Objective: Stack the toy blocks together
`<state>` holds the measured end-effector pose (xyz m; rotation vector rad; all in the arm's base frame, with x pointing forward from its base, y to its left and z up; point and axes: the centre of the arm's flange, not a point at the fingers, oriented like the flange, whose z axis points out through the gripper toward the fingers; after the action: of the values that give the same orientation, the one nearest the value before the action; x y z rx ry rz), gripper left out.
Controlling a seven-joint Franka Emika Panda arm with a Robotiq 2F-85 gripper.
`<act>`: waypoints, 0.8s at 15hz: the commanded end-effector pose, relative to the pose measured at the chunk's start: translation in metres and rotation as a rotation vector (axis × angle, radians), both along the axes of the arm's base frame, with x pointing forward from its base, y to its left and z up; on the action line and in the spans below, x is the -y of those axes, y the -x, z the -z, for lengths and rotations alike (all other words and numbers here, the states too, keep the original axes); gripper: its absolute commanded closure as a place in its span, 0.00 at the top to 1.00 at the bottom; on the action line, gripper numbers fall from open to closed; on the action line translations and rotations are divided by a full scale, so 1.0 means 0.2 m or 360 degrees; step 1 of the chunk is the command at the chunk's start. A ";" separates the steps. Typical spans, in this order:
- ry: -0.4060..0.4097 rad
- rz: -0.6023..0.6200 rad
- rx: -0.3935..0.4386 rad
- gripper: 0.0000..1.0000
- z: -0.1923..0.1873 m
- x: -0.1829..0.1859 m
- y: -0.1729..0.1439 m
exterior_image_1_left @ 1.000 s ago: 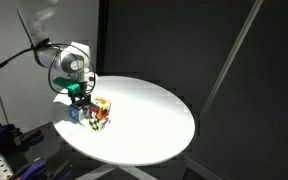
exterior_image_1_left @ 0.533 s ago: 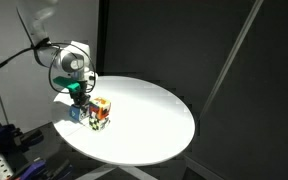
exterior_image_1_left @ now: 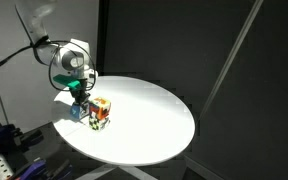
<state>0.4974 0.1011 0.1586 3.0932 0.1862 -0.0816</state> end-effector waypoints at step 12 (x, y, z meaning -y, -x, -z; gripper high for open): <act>-0.0005 -0.0058 0.0041 0.07 -0.40 -0.03 0.04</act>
<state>0.5005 0.1107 0.2101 3.0897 0.2153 -0.0464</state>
